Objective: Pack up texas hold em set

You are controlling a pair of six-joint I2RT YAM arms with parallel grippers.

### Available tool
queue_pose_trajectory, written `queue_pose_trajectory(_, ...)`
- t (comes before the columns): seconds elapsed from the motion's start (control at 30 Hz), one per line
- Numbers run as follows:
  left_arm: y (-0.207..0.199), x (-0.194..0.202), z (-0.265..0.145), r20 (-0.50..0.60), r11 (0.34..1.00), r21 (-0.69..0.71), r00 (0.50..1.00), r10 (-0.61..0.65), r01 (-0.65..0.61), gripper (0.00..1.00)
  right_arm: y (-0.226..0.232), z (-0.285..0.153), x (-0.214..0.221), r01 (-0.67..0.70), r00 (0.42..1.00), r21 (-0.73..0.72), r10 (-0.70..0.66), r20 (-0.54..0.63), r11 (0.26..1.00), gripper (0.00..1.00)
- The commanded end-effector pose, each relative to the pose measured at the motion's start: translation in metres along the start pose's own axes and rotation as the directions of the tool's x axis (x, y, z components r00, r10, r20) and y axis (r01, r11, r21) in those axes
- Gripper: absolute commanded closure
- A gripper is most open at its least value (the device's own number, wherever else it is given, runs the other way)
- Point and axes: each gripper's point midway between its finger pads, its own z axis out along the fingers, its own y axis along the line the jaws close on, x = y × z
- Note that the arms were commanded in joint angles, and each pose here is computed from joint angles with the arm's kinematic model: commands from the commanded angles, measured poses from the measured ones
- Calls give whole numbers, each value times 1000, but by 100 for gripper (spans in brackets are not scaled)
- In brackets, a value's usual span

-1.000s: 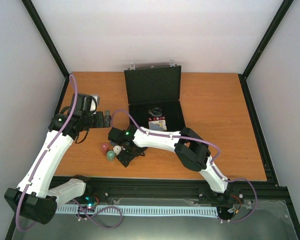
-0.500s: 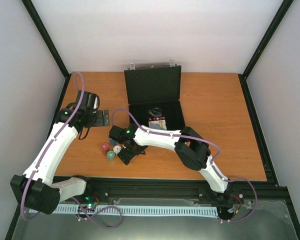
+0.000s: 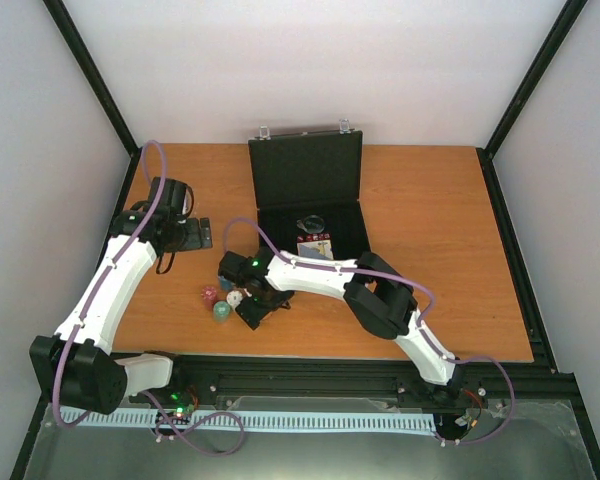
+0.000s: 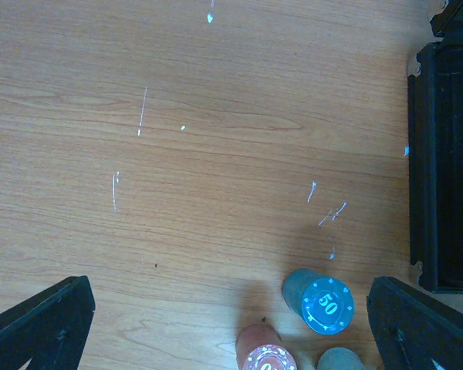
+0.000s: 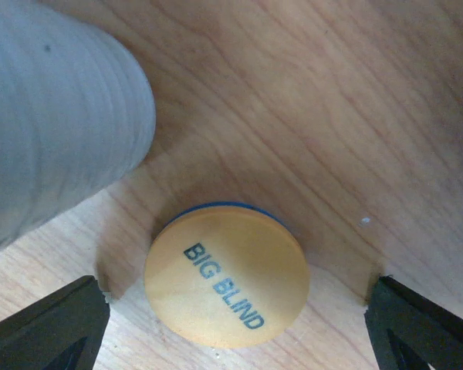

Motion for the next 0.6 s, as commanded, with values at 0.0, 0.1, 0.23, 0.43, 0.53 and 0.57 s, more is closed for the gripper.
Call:
queue_pose_trajectory(0.0,1,-10,-4,35,1000,4,999,-24,24,0,-5,10,-4,-9,1000,-8,9,-13,1000,8)
queue_pose_trajectory(0.1,-1,-10,-5,40,1000,15,999,-25,25,0,-10,14,-4,-14,1000,-3,14,-18,1000,9)
queue_pose_trajectory(0.23,-3,-10,-5,37,999,25,999,-23,22,0,-13,17,-2,-13,999,7,13,-29,1000,13)
queue_pose_trajectory(0.43,-4,-9,-4,35,999,32,999,-22,21,0,-9,21,2,-9,999,-6,8,-47,1000,20)
queue_pose_trajectory(0.53,-4,-9,-3,33,999,34,999,-22,21,0,-8,19,1,-5,999,-6,4,-44,1000,20)
queue_pose_trajectory(0.57,-5,-9,-2,33,999,35,999,-23,22,0,-7,18,0,0,999,-6,0,-43,1000,20)
